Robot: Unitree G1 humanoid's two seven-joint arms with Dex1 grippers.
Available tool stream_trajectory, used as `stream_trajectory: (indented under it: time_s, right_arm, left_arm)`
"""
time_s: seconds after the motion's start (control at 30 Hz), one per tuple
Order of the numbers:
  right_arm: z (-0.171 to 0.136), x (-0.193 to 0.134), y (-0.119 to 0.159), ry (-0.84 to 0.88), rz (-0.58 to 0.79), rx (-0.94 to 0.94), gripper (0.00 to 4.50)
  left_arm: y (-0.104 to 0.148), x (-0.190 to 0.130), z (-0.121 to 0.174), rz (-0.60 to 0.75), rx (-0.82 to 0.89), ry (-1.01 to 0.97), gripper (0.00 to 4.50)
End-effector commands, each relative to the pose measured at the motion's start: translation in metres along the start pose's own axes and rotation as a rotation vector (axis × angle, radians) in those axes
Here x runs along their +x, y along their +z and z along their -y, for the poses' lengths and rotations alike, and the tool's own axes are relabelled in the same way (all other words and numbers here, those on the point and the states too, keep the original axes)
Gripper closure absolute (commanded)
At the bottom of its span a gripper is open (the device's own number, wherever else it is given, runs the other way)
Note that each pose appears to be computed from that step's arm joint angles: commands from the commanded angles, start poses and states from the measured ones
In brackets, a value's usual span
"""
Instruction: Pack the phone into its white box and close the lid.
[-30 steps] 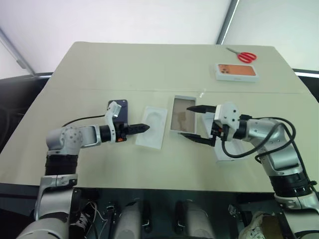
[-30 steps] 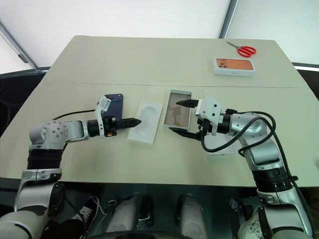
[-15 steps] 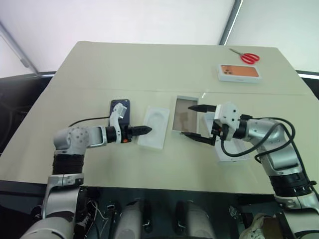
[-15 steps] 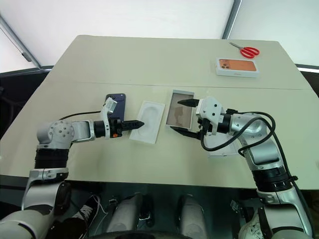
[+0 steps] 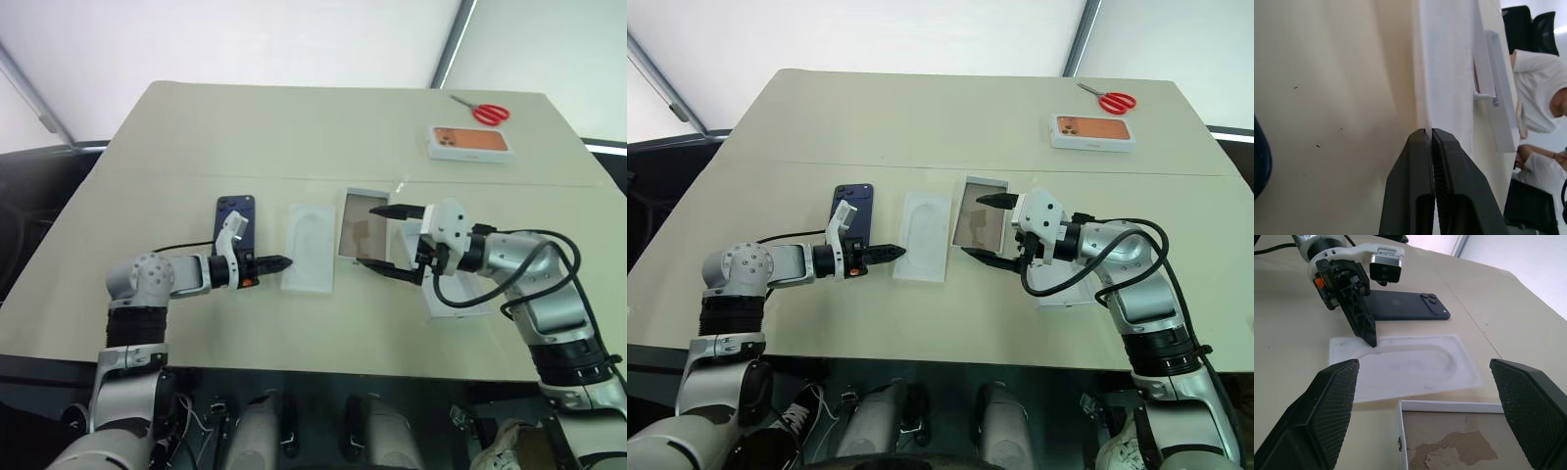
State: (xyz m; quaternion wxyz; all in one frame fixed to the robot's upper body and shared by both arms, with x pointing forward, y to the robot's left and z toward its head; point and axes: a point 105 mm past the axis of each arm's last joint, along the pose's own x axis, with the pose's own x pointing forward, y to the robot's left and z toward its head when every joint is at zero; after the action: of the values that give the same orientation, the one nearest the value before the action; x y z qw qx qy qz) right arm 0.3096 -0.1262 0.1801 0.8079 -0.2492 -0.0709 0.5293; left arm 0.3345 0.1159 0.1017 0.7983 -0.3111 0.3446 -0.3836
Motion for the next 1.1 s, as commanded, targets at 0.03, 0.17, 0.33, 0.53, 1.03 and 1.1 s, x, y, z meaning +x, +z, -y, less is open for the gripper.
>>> stream_trajectory:
  time_s: [0.03,0.17,0.33,0.53,1.03,1.1]
  right_arm:
    - [0.005,-0.002,0.007,-0.016,0.02,-0.041,0.0]
    - [0.002,0.002,0.001,-0.013,0.013,-0.001,0.0]
    - [-0.016,0.016,-0.016,0.064,-0.049,0.05,0.0]
    - [-0.006,0.023,-0.048,0.029,-0.199,0.05,0.0]
    - [0.0,0.023,-0.038,0.021,-0.15,0.043,0.0]
    - [-0.001,0.023,-0.037,0.02,-0.145,0.037,0.0]
  left_arm:
    - [0.005,-0.004,0.004,0.024,-0.001,-0.017,4.27]
    - [0.015,-0.009,0.002,0.083,-0.018,-0.01,4.27]
    - [0.036,-0.023,0.004,0.185,-0.031,-0.023,4.27]
    - [0.046,-0.029,0.006,0.248,-0.061,-0.03,4.27]
    - [0.053,-0.045,0.001,0.25,0.108,0.073,1.02]
    - [0.05,-0.044,-0.002,0.233,0.105,0.08,0.64]
